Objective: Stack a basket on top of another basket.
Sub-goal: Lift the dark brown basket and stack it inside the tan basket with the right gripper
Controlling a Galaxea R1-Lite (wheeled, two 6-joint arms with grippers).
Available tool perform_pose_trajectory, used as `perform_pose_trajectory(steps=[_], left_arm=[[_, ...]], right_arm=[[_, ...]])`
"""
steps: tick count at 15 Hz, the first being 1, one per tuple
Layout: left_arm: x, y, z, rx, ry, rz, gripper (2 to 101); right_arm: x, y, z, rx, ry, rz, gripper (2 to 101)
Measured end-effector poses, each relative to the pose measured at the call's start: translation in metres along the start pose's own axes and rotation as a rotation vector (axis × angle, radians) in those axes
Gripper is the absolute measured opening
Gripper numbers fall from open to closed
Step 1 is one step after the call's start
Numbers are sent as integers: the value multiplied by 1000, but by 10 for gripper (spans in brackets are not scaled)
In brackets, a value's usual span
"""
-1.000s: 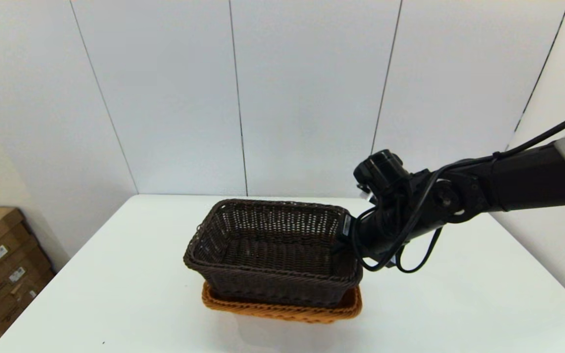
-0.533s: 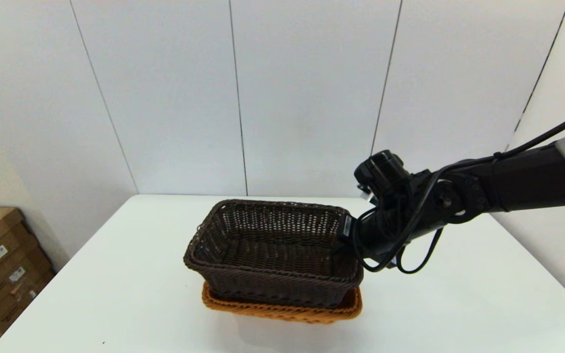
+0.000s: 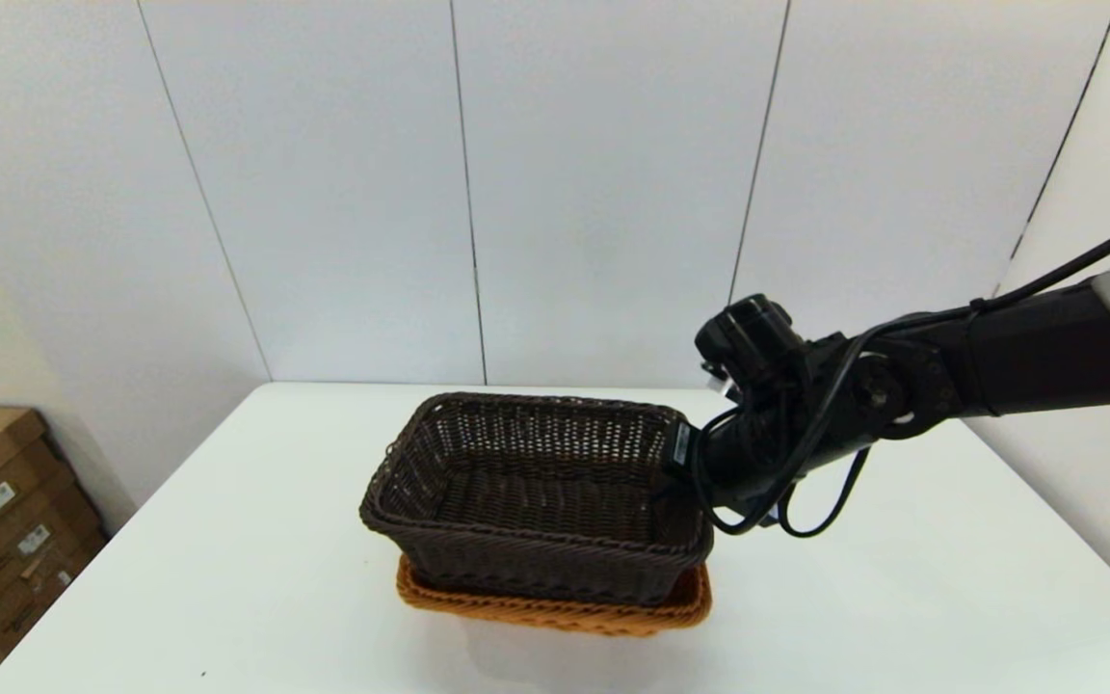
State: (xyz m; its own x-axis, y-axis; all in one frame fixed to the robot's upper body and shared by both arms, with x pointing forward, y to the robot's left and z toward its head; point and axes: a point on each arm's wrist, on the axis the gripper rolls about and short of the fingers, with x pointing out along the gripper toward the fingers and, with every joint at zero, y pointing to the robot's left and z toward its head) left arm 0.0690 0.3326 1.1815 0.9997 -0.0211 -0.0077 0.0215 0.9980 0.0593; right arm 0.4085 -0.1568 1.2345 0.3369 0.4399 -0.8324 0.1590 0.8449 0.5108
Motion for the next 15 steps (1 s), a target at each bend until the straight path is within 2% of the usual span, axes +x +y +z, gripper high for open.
perform_pose_trajectory(steps=[15], left_arm=[[0, 0, 0, 0, 0, 0, 978]], right_arm=[[2, 0, 4, 0, -18, 20, 200]])
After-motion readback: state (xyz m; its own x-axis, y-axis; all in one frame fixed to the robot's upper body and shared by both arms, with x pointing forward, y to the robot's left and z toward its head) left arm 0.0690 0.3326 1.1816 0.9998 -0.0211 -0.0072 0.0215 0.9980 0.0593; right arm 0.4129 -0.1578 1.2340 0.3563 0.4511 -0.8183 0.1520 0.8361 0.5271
